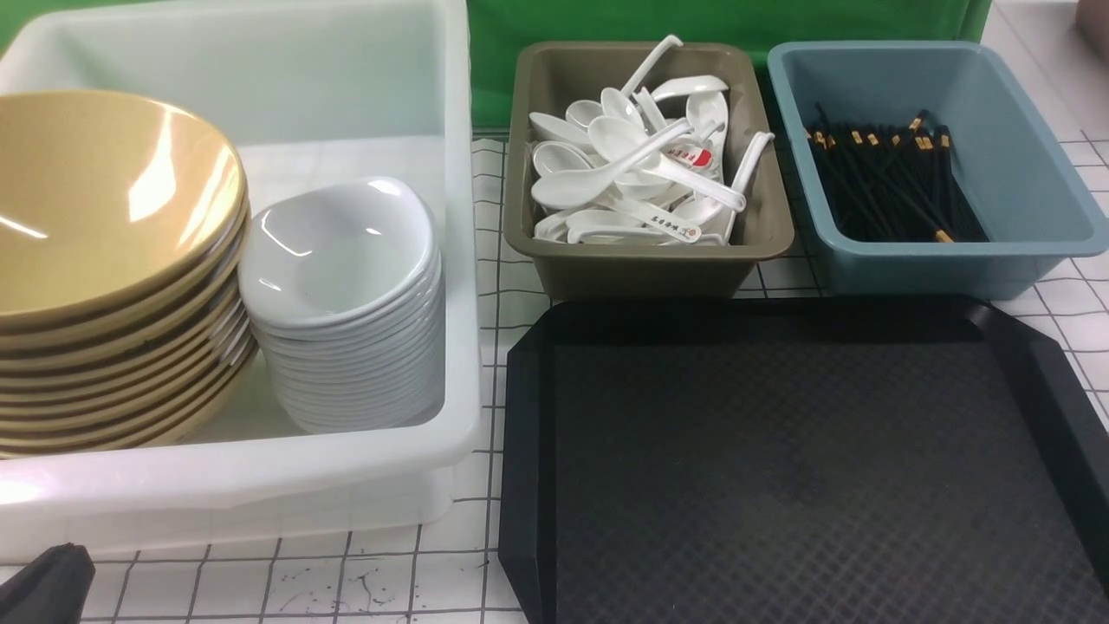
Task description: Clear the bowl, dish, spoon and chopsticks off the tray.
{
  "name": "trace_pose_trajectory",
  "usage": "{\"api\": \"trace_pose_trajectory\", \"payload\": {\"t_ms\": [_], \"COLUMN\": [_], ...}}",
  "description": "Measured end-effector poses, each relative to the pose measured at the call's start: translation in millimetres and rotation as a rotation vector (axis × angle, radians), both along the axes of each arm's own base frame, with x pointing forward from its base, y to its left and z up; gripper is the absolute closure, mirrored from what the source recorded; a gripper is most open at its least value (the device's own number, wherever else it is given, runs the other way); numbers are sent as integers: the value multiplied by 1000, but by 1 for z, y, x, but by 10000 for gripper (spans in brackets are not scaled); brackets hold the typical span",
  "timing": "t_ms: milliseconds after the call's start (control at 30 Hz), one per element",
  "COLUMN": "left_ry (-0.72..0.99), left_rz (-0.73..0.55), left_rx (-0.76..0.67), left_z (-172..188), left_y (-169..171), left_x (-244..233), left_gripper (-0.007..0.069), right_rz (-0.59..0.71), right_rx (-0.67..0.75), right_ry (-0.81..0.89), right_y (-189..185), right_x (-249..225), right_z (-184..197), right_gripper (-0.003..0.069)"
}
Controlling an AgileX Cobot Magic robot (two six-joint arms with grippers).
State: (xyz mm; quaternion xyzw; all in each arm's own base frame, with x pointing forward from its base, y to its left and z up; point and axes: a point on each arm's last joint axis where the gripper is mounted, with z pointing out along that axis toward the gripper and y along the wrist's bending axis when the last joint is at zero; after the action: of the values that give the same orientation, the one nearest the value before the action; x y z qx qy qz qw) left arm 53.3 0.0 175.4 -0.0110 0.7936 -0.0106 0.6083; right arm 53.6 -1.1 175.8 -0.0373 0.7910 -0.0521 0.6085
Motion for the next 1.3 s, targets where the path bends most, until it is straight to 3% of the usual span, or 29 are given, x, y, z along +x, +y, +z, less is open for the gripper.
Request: {"api": "trace_pose_trajectory", "payload": {"t_ms": [1300], "left_ry": [1], "left_rz": [-4], "left_rx": [11], "left_z": [0], "left_y": [0], "left_x": [0], "left_gripper": [638], "right_rz": [0], "right_rx": [0], "right_ry": [1], "right_y": [0], "right_x": [0], "right_z": [0], "right_gripper": [610]}}
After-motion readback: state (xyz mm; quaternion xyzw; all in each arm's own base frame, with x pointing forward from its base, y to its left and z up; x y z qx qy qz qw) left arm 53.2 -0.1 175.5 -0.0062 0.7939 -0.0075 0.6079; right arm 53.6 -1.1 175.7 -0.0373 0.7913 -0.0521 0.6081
